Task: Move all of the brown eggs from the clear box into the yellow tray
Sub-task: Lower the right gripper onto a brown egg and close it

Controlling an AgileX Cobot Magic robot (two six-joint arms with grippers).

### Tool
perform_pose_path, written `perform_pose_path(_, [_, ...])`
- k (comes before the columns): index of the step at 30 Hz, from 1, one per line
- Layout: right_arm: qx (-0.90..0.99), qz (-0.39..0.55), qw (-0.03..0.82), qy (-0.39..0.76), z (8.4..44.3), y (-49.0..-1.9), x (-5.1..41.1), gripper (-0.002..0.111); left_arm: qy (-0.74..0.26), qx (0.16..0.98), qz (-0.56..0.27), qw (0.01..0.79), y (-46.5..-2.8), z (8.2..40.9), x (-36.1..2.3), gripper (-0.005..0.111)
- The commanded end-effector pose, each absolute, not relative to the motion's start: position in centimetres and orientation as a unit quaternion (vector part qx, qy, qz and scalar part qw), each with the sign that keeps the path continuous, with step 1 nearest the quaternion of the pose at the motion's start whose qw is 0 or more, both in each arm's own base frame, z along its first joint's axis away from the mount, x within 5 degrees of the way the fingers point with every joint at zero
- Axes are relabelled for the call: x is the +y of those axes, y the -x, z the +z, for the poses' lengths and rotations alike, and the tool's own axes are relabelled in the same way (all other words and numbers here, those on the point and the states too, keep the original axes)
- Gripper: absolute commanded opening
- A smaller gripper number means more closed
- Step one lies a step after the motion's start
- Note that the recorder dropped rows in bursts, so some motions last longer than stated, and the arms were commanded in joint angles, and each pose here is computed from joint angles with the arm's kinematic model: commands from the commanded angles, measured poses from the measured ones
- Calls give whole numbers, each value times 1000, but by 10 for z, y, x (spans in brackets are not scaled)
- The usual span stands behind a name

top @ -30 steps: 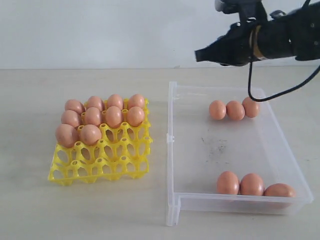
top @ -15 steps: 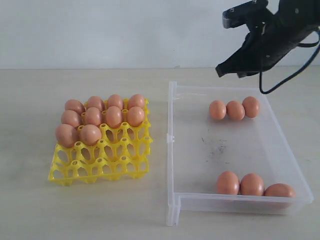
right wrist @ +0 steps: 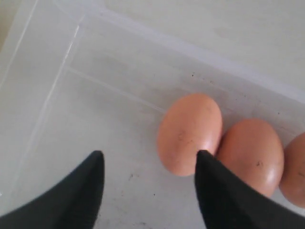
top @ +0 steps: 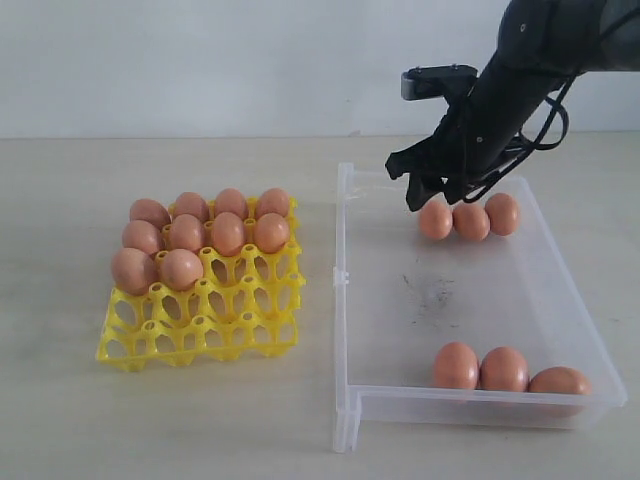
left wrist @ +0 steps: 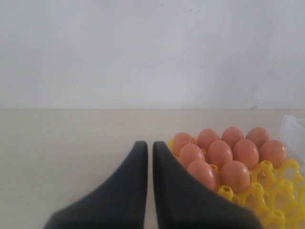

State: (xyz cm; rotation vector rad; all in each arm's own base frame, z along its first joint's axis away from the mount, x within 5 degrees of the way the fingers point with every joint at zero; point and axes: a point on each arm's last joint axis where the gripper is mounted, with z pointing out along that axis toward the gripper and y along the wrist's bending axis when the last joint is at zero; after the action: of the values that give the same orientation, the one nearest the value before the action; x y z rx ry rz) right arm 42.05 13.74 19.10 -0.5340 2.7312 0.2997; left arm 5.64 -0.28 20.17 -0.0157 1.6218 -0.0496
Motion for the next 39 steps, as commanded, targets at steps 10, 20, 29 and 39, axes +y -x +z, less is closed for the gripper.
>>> perform_pose_path(10, [960,87,211,161,168,-438,137,55,11,720,-22,693,-56,202,-2,4])
perform_pose_path(20, [964,79,200,155,144,-442,137,55,11,720,-22,693,-56,202,-2,4])
perform_pose_path(29, [965,77,194,157,131,-444,137,55,11,720,-22,693,-56,202,-2,4])
perform_pose_path(39, [960,65,173,213,129,-440,136,55,11,720,-22,693,-56,202,-2,4])
